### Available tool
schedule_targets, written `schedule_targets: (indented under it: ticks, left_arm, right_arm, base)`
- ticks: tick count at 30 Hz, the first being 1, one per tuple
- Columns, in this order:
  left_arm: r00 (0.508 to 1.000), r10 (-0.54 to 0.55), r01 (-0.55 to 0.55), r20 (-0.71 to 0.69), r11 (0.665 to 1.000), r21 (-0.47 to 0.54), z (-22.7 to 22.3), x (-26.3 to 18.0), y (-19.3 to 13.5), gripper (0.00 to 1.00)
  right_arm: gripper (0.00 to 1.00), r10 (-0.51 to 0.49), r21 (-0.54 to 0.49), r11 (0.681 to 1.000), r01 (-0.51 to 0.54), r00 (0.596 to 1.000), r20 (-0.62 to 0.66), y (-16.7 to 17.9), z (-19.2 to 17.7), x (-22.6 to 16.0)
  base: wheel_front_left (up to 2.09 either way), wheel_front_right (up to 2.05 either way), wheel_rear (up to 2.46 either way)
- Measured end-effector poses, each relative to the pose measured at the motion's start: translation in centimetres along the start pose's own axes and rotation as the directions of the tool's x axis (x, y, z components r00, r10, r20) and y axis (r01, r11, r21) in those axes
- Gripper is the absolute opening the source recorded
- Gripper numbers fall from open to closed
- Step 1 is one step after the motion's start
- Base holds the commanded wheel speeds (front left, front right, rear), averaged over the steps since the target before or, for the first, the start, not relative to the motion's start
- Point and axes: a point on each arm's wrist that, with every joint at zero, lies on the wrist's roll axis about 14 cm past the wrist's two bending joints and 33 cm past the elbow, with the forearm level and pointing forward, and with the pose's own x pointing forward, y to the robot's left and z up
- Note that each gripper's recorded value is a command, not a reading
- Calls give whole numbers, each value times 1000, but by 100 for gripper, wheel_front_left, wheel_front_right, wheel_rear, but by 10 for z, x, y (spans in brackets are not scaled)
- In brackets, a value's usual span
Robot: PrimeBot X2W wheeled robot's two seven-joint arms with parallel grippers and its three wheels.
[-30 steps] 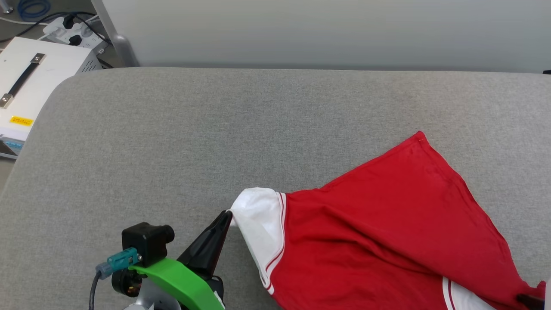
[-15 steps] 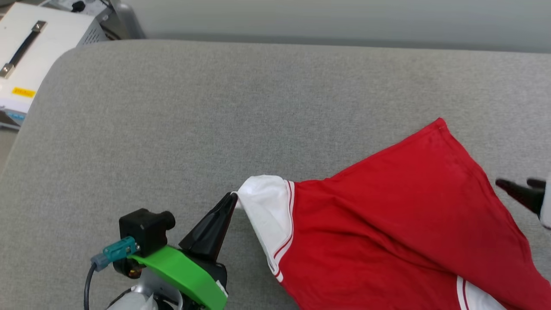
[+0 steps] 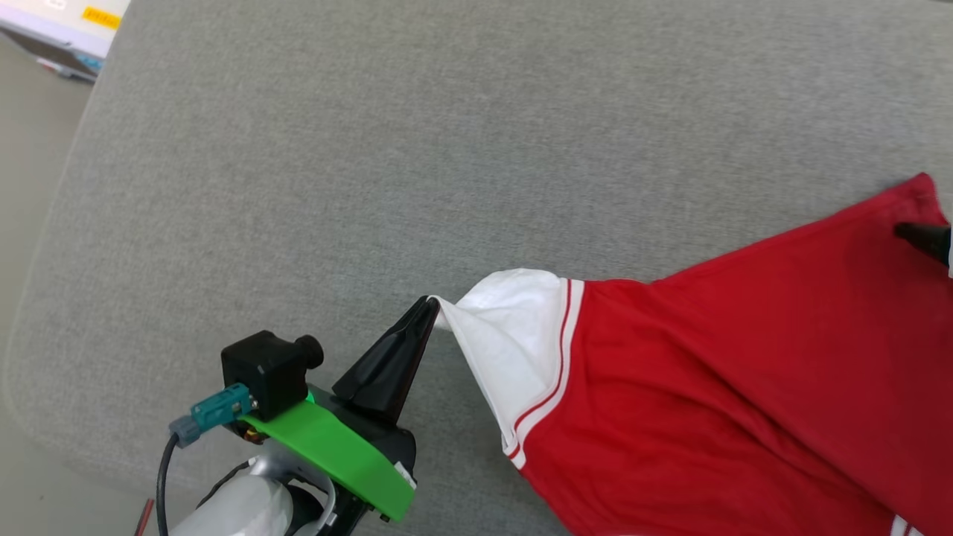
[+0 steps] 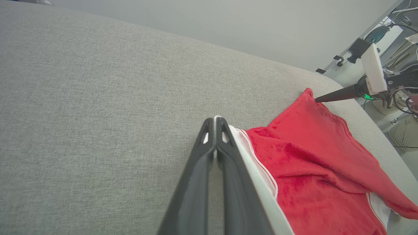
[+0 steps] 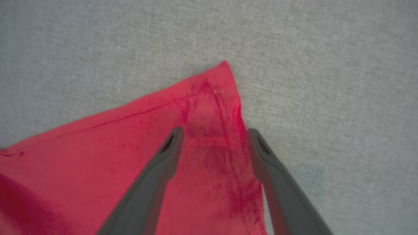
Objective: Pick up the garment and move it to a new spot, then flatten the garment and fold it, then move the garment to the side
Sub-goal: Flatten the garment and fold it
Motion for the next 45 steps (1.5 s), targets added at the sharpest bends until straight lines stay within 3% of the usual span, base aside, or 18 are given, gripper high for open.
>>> schedule_targets:
  ticks: [13,14,15,16,17,23,33,45]
  left_arm:
    - [997,74,-75,-11,997,-8,-7,-6,20,0]
    - [997,74,-74,-10,997,-8,-6,-6,20,0]
    - [997,75,-75,-9,997,-8,-6,-6,20,0]
    - [997,75,-75,-8,997,-8,-6,-6,20,0]
    - [997,74,-74,-8,997,-7,-6,-6,20,0]
    - [997,77,-77,-3,997,0,-4,-8,21,0]
    - [997,60,-61,55,998,13,16,-14,15,0]
    - [982,-29,8,187,994,110,71,-26,-11,0]
  right_arm:
    - [100,3,-84,996,-13,993,-122,8,-11,41]
    - [93,3,-93,996,-15,992,-129,8,-12,41]
    - [44,3,-100,995,-17,991,-133,9,-13,41]
    - [13,4,-103,995,-18,991,-134,9,-13,41]
    - [0,5,-108,994,-19,991,-135,9,-13,41]
    - [0,38,-112,993,-47,996,-75,17,-6,39]
    - [0,52,-83,996,-41,989,140,16,20,13]
    - [0,13,-32,999,1,894,448,-9,54,-78]
  base:
    - [0,0,0]
    - [0,0,0]
    - [0,0,0]
    - [0,0,0]
    - [0,0,0]
    - [0,0,0]
    - [0,0,0]
    - [0,0,0]
